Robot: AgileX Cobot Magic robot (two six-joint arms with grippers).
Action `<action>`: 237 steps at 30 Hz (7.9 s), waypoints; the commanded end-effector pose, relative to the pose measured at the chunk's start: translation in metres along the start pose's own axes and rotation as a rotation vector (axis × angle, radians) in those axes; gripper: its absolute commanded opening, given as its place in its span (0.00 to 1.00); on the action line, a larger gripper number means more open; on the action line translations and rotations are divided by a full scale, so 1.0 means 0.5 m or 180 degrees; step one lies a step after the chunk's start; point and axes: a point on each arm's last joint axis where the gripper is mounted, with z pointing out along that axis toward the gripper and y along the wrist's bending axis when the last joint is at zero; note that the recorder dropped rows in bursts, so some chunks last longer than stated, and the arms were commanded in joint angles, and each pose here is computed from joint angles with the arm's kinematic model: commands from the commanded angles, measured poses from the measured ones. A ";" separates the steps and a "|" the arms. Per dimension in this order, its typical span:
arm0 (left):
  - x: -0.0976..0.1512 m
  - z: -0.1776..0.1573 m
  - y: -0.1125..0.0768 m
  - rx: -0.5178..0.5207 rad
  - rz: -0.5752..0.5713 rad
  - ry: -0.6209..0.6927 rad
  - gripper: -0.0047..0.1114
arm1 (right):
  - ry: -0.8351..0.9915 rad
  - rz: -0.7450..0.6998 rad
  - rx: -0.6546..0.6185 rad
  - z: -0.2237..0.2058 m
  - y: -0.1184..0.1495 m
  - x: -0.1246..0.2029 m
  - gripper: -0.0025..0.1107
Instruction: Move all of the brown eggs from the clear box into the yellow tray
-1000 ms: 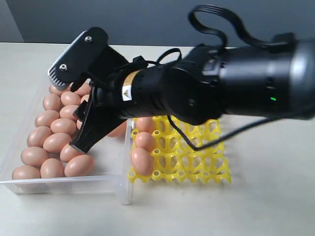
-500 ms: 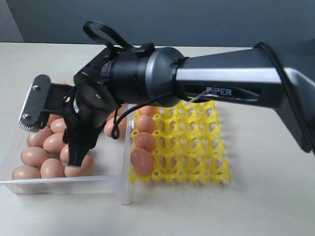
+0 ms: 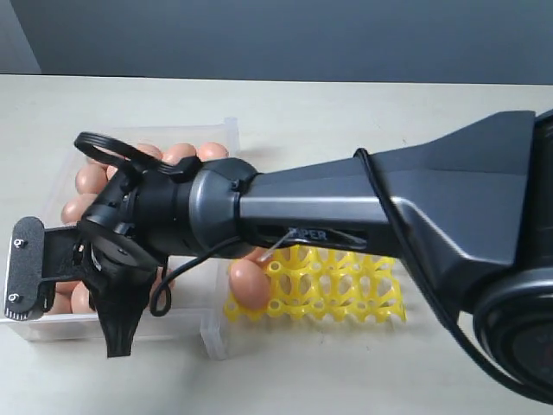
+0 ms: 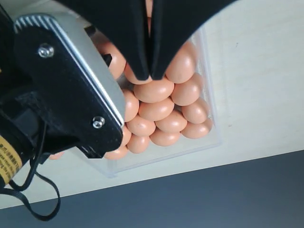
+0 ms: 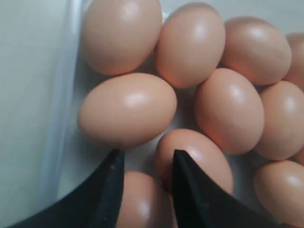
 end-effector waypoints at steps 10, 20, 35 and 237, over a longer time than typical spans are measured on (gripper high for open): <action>0.000 0.000 -0.001 0.0022 -0.0015 -0.0043 0.04 | -0.0038 0.0263 0.0336 0.028 -0.056 0.032 0.32; 0.000 0.000 -0.001 0.0022 -0.0015 -0.0043 0.04 | 0.0147 0.0525 0.0284 0.056 -0.071 0.068 0.32; 0.000 0.000 -0.001 0.0022 -0.0015 -0.0043 0.04 | 0.0448 0.1572 -0.0057 -0.095 -0.074 0.060 0.32; 0.000 0.000 0.000 0.0003 -0.0002 -0.0042 0.04 | -0.0281 0.3822 0.3050 -0.118 -0.058 0.365 0.02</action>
